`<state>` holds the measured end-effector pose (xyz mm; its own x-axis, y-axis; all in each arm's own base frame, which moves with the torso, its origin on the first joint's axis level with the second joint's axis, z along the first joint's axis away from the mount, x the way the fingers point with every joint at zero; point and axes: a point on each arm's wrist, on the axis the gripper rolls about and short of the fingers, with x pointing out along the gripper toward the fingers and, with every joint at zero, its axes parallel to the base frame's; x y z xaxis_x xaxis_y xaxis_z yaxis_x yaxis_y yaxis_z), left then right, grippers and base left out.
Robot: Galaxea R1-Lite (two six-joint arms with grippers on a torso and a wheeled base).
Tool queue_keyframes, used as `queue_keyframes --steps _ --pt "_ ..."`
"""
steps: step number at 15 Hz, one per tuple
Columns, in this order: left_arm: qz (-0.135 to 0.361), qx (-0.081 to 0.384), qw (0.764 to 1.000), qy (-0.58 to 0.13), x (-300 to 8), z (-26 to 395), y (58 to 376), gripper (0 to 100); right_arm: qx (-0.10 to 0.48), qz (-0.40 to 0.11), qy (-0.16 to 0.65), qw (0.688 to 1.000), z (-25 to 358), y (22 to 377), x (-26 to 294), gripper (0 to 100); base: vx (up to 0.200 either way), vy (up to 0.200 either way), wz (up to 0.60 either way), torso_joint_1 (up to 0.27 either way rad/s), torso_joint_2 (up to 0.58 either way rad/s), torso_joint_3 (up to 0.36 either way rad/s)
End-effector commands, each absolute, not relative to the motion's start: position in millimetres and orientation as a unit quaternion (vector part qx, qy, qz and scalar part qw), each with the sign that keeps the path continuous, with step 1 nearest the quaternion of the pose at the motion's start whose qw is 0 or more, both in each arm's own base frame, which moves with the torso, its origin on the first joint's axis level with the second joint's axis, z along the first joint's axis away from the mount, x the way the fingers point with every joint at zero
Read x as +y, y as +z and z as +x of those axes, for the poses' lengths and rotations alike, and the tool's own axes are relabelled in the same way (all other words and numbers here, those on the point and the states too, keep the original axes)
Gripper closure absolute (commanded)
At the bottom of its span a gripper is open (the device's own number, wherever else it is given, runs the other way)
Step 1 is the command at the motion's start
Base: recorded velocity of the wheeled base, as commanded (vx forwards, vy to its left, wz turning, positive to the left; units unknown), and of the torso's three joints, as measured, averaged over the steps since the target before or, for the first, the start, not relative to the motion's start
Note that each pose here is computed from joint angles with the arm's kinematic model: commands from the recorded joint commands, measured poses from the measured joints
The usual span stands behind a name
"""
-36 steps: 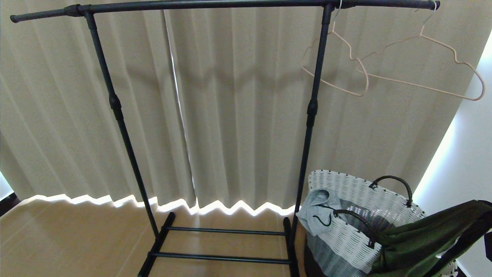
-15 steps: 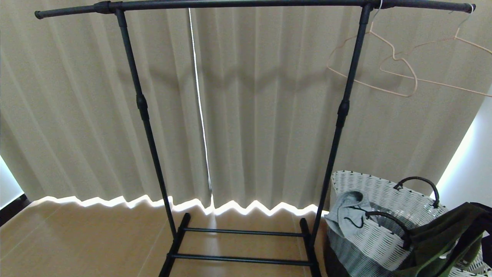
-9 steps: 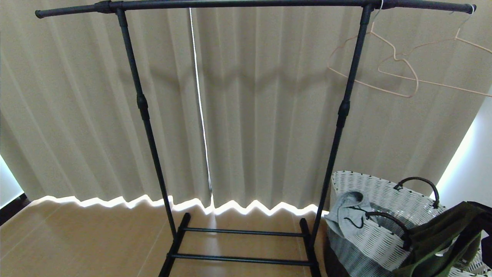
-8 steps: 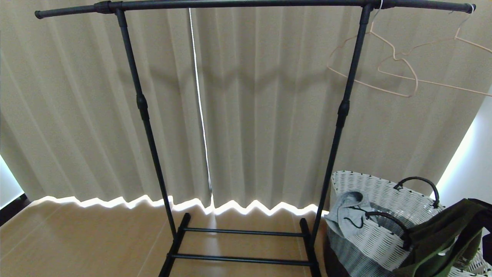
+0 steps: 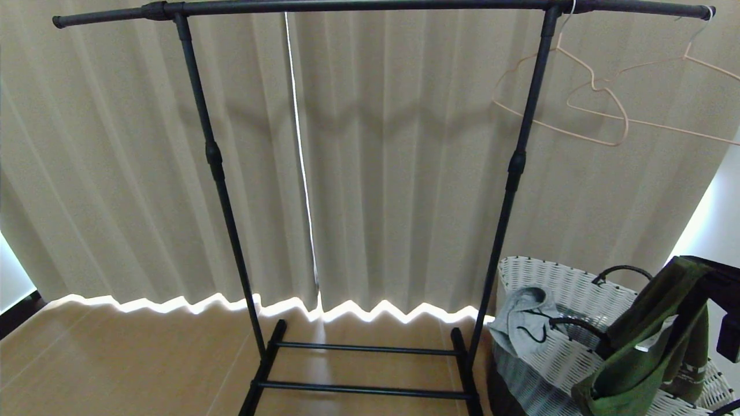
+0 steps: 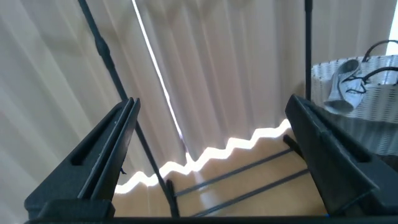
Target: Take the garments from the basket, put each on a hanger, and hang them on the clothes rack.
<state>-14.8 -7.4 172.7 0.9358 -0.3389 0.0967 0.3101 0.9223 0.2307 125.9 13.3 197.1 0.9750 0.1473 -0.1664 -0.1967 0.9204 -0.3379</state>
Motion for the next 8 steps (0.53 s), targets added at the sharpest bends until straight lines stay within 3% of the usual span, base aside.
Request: queue_keyframes --steps 1,4,8 --pt "0.110 0.022 0.978 -0.175 -8 42 211 0 0.045 -0.138 0.148 0.978 127 216 29 100 0.000 0.000 0.00 0.000 0.00 0.000" --pt "0.127 0.044 0.968 -0.213 -15 95 222 0 0.061 -0.107 0.168 0.978 136 222 37 100 0.000 0.000 0.00 0.000 0.00 0.000" --pt "0.144 0.051 0.954 -0.259 -61 145 233 0 0.059 -0.106 0.168 0.978 150 232 41 100 0.000 0.000 0.00 0.000 0.00 0.000"
